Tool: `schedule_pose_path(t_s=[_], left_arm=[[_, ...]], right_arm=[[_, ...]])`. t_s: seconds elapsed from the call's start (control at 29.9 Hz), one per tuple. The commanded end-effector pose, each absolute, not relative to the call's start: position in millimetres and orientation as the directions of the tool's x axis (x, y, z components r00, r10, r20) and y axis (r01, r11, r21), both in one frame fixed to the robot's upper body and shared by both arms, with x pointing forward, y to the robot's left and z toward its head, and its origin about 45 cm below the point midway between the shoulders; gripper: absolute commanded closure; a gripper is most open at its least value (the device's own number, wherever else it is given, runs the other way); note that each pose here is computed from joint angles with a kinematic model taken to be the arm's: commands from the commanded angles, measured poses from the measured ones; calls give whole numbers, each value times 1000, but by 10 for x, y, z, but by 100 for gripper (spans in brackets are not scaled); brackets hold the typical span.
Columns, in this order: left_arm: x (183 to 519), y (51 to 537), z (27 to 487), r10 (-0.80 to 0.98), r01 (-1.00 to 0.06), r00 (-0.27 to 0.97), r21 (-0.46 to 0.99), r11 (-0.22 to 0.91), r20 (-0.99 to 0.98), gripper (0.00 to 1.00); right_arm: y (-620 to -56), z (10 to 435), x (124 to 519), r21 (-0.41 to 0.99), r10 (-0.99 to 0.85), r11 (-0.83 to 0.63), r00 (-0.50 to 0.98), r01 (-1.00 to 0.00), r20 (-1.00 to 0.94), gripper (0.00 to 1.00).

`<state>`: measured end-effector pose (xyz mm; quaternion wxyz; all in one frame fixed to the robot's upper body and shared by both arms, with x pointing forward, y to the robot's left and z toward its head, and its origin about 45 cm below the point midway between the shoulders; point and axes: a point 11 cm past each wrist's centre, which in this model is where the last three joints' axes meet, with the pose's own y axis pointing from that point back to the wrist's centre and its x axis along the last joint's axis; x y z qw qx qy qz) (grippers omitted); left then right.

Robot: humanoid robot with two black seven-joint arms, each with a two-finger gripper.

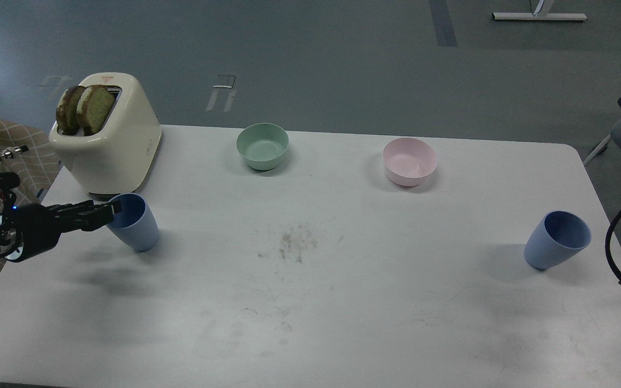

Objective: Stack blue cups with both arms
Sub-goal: 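Grasp the blue cup with the left gripper and lift it, then carry the blue cup with the left gripper to the table center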

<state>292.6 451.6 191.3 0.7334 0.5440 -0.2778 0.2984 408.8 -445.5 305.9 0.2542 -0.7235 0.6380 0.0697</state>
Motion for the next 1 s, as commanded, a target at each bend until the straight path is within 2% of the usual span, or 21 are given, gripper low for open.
schedule_pose_path(t_s=[0.0,0.1,0.13,0.17,0.2,0.4,0.6,0.73,0.77,0.84,0.97], left_arm=[[2928,4496,1896,141,-741,667,629,236,732,66],[2935,4463,1876,134,-735,672,633,243,729,83],[2951,4441,1878,128,-733,673,634,248,728,93],[2952,4441,1878,128,-733,673,634,248,728,93],[2947,4425,1860,123,-728,678,638,251,725,100],[2952,4402,1851,116,-722,683,642,256,721,100],[3119,4286,2091,83,-748,642,598,289,762,100],[3339,3883,2602,-38,-737,587,553,388,809,100],[3340,3882,2604,-39,-737,587,553,388,809,100],[3399,3509,2743,-132,-697,562,553,456,817,100],[3496,2950,2730,-324,-626,489,584,516,810,100]], right_arm=[[-4460,3058,4085,-279,-888,-55,175,-959,-426,0],[-4458,3063,4085,-280,-888,-56,176,-958,-425,0],[-4460,3058,4085,-279,-888,-55,175,-959,-426,0],[-4462,3052,4082,-278,-888,-55,174,-959,-426,0],[-4462,3051,4082,-277,-888,-55,174,-959,-426,0],[-4476,3015,4062,-270,-888,-51,167,-962,-428,0],[-4488,2986,4046,-263,-888,-48,162,-963,-429,0],[-4498,2969,4035,-260,-889,-46,158,-965,-431,0],[-4498,2969,4035,-260,-889,-46,158,-965,-431,0],[-4513,2912,4006,-247,-889,-42,149,-968,-433,0],[-4536,2870,3976,-241,-889,-34,140,-970,-435,0]])
